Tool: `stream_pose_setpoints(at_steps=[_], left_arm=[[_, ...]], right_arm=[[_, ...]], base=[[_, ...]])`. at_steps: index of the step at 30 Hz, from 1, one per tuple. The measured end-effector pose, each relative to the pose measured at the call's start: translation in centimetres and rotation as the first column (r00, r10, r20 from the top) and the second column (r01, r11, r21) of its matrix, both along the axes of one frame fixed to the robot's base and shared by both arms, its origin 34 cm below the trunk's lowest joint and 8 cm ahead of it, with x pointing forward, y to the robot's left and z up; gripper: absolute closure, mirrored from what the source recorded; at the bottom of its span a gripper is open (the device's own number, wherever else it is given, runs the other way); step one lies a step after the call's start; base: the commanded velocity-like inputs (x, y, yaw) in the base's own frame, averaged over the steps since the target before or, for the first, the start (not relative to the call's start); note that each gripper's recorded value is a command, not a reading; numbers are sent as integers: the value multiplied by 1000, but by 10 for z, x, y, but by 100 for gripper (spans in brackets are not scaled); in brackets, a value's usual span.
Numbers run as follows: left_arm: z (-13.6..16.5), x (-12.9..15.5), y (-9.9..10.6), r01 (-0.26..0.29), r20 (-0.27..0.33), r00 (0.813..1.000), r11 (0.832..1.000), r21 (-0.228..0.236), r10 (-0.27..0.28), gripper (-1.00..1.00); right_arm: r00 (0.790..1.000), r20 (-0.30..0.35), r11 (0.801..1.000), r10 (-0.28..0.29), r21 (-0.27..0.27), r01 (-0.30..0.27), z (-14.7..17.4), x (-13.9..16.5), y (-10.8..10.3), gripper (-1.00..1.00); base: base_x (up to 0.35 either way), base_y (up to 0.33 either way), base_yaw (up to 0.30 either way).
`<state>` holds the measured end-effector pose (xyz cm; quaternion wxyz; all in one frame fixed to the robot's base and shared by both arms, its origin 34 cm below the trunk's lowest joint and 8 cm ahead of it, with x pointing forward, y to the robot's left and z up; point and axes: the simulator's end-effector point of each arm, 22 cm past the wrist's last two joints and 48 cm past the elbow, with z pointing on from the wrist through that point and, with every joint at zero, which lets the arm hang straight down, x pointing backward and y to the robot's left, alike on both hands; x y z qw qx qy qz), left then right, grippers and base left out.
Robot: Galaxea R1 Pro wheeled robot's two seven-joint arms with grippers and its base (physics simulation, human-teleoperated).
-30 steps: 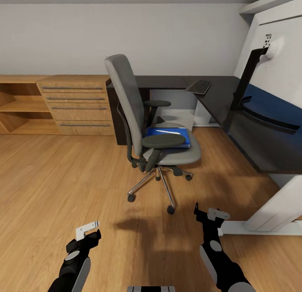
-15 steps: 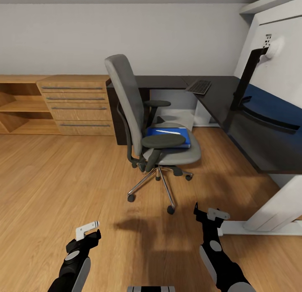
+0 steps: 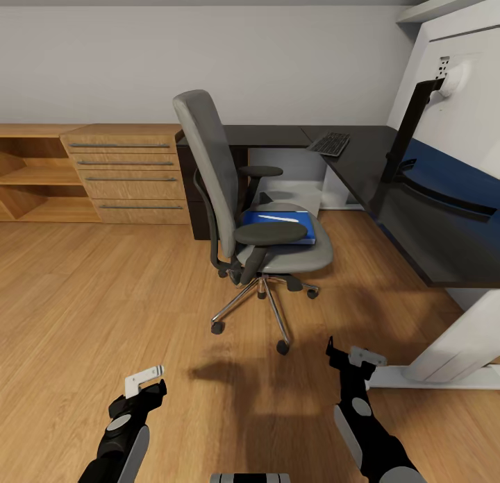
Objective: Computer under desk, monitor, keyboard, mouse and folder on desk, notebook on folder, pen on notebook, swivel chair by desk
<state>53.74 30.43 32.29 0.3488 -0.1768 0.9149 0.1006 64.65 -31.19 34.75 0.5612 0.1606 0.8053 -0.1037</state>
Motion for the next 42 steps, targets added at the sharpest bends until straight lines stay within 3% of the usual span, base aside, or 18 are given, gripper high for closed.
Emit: stream_pose_setpoints(at_steps=[6,11,15,17,19,27,32,42], left_arm=[[1,0,2,-4,1,1000,1000,2,4,-100],[3,1,4,-5,5,1000,1000,3,5,-100],[3,2,4,-5,6,1000,1000,5,5,-100],[4,2,6,-5,7,1000,1000,7,5,-100],[4,2,7,-5,7,1000,1000,10,5,-100],[5,2,12,-4,8,1000,1000,18,4,-100],[5,2,13,-3,7,1000,1000,21,3,-100],[3,1,14,-1,2,1000,1000,23,1,-100]], right_arm=[[997,-12,991,-71,113,72,-10,-5,-6,-100],[995,-59,975,-78,202,88,-22,-5,-3,-100],[990,-110,949,-91,293,120,-32,-3,-7,-100],[985,-126,919,-118,361,156,-36,-4,-10,-100],[984,-128,908,-124,386,165,-37,-3,-8,-100],[988,-70,887,-137,436,153,-15,14,-5,-100],[990,-32,882,-139,450,139,0,24,-4,-100],[989,-18,880,-146,454,139,4,25,-8,-100]], base=[[0,0,0],[0,0,0],[0,0,0],[0,0,0],[0,0,0],[0,0,0],[0,0,0],[0,0,0]])
